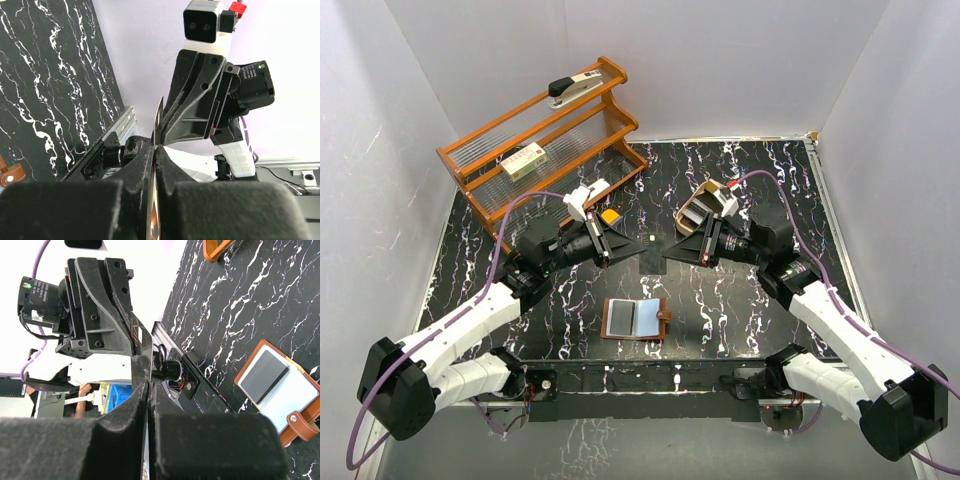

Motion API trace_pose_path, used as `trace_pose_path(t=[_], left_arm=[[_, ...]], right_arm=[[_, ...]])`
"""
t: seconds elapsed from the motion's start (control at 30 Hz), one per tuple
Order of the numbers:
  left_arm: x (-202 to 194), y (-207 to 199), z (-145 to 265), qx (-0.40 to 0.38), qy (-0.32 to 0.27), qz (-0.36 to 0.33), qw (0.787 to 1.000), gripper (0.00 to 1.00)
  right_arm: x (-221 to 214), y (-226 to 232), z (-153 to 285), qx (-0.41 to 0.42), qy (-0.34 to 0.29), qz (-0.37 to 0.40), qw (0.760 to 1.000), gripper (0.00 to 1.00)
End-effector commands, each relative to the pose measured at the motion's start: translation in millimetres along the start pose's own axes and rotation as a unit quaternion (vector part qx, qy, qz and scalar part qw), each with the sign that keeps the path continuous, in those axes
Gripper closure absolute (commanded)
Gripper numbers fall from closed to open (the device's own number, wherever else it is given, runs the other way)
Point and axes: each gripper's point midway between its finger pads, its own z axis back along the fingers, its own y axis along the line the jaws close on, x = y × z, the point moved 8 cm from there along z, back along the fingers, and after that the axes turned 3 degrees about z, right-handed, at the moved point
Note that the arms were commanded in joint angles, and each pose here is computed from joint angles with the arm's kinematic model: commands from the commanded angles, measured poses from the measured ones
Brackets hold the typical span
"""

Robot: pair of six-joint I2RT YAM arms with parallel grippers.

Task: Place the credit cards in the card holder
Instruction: Pick up the credit card from the storage box, then insert the credit card into the card holder.

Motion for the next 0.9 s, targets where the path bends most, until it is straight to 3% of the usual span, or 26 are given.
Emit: trace_pose_path(t=[0.0, 0.03, 0.33, 0.67, 0.87], left_arm=[[-1.6, 1.5, 4.0, 0.006, -0.004, -0.007, 1.0, 1.0], [-1.9, 1.7, 4.5, 0.008, -0.004, -0.01, 1.0, 1.0], [-7.8, 21.8, 13.6, 0.073, -0.002, -0.029, 0.997, 1.0], [-21.3, 69.3, 30.7, 0.199, 0.016, -0.035, 0.979, 1.0], [-31.0, 99.3, 30.7, 0.236, 0.049, -0.008, 0.97, 1.0]], right_arm=[[2.0, 6.2, 0.1, 0.019, -0.01, 0.014, 1.0, 1.0], [1.9, 6.1, 0.2, 0.017, -0.012, 0.014, 1.0, 1.0], [0.6, -8.4, -0.3, -0.044, -0.015, 0.005, 0.999, 0.65], [-13.8, -43.9, 0.9, -0.164, -0.002, -0.011, 0.986, 0.64], [-34.6, -61.4, -13.0, -0.204, 0.026, -0.013, 0.978, 0.64]])
